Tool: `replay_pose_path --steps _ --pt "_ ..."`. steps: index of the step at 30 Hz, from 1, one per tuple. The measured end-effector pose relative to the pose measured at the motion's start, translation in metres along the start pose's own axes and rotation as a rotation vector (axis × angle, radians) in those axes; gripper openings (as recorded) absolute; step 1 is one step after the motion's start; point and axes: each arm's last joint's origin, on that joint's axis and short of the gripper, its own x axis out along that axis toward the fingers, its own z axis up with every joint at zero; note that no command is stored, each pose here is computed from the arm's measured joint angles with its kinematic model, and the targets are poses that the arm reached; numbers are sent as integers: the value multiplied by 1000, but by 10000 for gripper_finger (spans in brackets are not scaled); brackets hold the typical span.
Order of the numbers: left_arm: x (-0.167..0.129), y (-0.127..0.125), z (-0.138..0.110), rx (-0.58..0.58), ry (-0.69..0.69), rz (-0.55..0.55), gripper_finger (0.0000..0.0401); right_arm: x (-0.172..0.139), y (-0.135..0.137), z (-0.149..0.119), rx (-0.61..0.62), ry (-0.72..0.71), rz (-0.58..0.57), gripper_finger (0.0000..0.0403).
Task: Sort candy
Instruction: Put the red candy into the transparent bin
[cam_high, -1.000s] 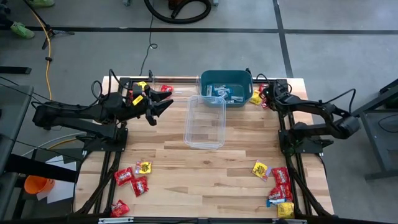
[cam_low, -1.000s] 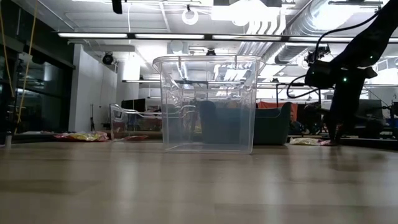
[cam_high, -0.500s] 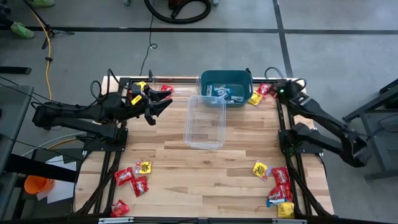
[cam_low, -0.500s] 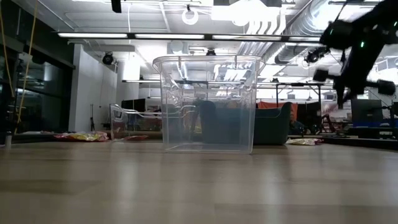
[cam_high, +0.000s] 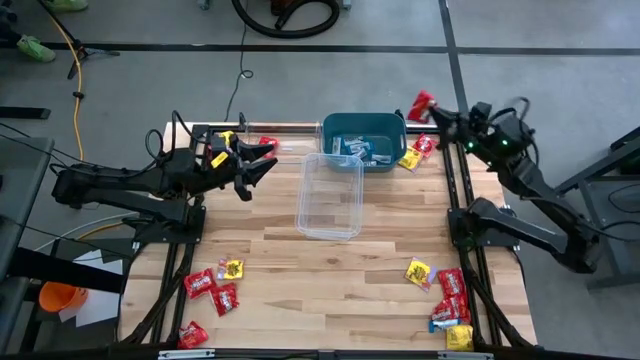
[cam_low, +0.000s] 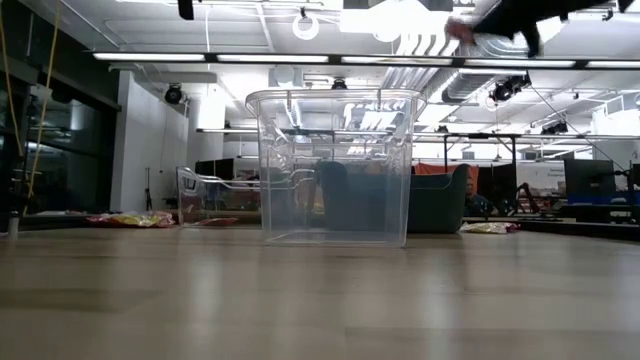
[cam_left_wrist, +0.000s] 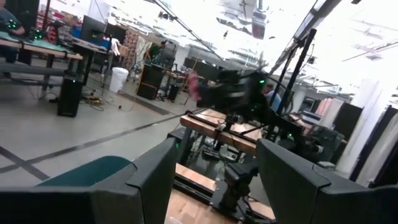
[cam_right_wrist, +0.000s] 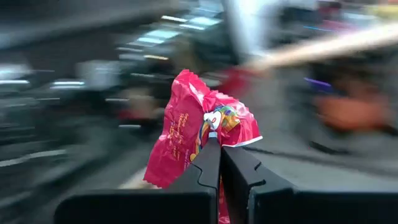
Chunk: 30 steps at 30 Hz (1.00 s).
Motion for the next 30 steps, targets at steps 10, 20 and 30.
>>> replay_pose_path --steps 10,20,30 --pt "0 0 0 13 2 1 209 18 55 -11 -65 -14 481 0" --pt "9 -3 -12 154 68 -77 209 61 111 -45 -187 100 507 0" --pt "20 -9 -12 219 130 -193 209 98 161 -39 -448 153 278 0"
